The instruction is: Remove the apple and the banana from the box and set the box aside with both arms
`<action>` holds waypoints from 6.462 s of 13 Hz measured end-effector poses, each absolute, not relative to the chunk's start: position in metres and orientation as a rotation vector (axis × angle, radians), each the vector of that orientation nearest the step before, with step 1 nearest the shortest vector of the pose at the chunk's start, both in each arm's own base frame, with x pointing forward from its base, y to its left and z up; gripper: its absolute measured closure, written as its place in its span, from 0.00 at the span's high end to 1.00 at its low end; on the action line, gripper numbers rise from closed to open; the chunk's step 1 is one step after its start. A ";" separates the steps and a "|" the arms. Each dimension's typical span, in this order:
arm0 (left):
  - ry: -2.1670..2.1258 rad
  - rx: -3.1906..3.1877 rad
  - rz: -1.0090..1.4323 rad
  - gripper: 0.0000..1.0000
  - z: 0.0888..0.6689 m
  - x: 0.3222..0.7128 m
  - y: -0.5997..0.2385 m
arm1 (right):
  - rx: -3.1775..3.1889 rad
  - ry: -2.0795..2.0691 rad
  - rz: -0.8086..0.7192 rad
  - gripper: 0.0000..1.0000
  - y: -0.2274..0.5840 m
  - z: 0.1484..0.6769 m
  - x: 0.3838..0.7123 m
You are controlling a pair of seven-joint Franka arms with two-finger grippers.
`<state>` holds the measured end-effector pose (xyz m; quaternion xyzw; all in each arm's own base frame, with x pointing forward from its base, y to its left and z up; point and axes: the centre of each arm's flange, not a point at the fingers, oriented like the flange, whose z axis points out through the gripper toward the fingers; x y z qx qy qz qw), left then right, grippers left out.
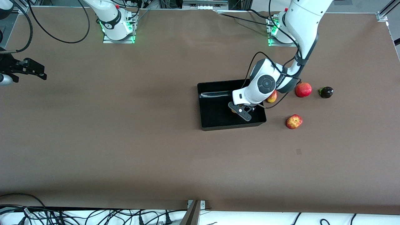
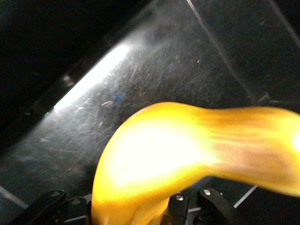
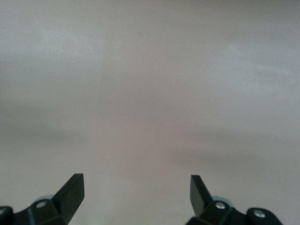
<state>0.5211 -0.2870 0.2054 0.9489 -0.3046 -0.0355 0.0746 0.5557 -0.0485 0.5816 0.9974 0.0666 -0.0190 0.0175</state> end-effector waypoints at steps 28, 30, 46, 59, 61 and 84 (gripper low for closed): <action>-1.767 2.687 0.047 0.00 0.191 0.604 0.098 | 3.278 0.494 -0.205 1.00 0.427 0.382 0.515; -1.777 2.686 0.058 0.00 0.176 0.603 0.103 | 3.316 0.384 -0.103 1.00 0.458 0.357 0.509; -1.588 2.823 0.009 1.00 0.259 0.604 0.094 | 3.227 -0.111 -0.193 0.04 0.386 0.294 0.567; -1.479 2.822 -0.030 1.00 0.391 0.618 0.065 | 3.166 -0.194 -0.474 0.04 -0.051 0.288 0.586; -1.479 2.831 -0.052 1.00 0.444 0.615 0.049 | 3.166 -0.163 -0.477 0.04 -0.064 0.278 0.582; -0.244 3.070 -0.081 1.00 0.601 0.549 0.005 | 3.139 0.018 -0.164 1.00 -0.038 0.574 0.577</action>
